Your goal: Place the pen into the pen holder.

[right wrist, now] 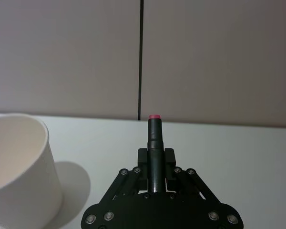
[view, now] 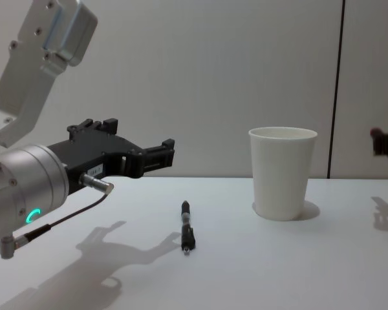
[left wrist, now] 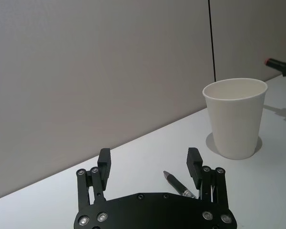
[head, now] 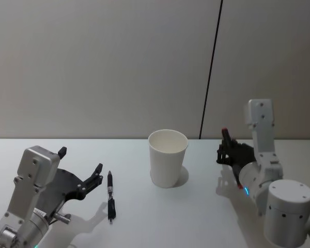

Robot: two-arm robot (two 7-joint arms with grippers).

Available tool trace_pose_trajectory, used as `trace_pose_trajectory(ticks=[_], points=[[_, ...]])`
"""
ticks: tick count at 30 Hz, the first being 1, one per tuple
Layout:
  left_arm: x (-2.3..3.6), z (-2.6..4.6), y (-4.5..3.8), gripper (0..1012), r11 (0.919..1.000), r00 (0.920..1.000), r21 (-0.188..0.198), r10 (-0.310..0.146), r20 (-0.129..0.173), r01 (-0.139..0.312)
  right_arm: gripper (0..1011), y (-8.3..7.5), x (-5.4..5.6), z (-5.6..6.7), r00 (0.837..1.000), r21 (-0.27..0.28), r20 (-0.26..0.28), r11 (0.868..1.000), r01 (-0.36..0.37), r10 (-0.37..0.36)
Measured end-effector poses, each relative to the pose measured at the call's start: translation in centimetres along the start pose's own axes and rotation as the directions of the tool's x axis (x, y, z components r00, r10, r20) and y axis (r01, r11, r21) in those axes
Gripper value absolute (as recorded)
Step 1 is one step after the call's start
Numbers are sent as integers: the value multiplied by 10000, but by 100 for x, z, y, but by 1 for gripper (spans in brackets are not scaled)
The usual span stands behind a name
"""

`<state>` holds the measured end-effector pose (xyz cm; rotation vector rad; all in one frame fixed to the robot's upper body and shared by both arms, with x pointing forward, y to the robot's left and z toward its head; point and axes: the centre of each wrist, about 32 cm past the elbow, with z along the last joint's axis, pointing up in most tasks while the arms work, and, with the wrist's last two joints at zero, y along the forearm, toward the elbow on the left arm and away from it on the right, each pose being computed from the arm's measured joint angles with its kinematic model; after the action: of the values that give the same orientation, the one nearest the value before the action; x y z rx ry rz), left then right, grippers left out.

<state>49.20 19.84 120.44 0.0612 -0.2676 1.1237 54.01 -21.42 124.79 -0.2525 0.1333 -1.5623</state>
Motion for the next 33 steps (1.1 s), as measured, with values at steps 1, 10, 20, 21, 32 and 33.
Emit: trace_pose_trajectory(ticks=[1,10,20,21,32,33], points=[[0,0,0,1002,10000,10000,1,-1,-1,1,205,-5,0,8,10000,114,-8,9999,12,-12],[0,0,0,1002,10000,10000,0,0,0,0,205,-47,-16,86,9999,1564,-113,9877,61,-44],[0,0,0,1002,10000,10000,0,0,0,0,205,-80,-59,181,9997,3256,-208,9455,-86,163],[0,0,0,1002,10000,10000,0,-1,0,1,205,-81,-63,189,9996,3381,-215,9411,-99,182],[0,0,0,1002,10000,10000,0,0,0,0,205,-71,-131,185,9993,4309,-56,9018,-320,382],[0,0,0,1002,10000,10000,1,-1,-1,1,205,-69,-144,179,9992,4314,-10,9014,-367,412]])
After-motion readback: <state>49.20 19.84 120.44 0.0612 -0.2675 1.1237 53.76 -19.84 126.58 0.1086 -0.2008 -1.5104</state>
